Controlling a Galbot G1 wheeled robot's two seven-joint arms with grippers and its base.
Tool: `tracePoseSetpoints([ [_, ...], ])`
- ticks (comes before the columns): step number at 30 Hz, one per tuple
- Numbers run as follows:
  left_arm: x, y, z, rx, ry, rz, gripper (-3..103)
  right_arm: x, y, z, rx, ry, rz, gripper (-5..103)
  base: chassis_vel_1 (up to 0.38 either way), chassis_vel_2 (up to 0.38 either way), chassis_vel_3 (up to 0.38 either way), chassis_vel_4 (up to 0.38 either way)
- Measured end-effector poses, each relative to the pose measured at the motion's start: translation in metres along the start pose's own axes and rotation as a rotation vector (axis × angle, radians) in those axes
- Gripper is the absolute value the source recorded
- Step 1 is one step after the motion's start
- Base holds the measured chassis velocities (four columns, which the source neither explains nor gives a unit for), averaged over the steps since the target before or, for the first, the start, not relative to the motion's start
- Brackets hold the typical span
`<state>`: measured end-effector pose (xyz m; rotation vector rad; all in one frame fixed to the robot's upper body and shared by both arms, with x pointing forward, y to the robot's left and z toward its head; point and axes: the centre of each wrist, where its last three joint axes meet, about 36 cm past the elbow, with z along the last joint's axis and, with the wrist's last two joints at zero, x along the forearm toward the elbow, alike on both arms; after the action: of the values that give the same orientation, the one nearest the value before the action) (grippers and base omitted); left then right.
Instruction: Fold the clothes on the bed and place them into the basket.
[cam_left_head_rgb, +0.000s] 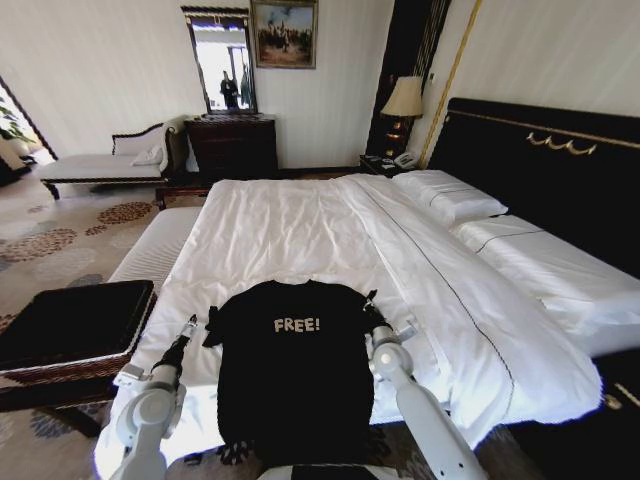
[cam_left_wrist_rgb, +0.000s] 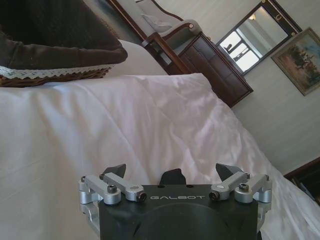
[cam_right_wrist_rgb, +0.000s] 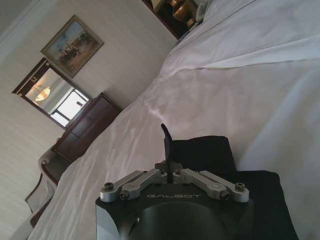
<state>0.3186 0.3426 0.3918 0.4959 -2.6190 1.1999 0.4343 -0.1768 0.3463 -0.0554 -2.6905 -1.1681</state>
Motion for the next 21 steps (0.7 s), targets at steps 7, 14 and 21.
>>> tracePoseSetpoints([
  [7, 0.001, 0.002, -0.001, 0.001, -0.004, -0.010, 100, 0.004, 0.013, 0.022, 0.022, 0.036, -0.065, 0, 0.000, 0.000, 0.000, 0.000],
  [14, 0.000, 0.004, 0.003, 0.001, -0.001, -0.020, 100, 0.017, 0.012, 0.036, 0.068, 0.057, -0.090, 1, 0.000, 0.000, 0.000, 0.000],
  [21, -0.002, 0.004, 0.008, 0.001, 0.007, -0.028, 100, 0.048, 0.011, 0.044, 0.063, 0.008, -0.165, 28, 0.000, 0.000, 0.000, 0.000],
])
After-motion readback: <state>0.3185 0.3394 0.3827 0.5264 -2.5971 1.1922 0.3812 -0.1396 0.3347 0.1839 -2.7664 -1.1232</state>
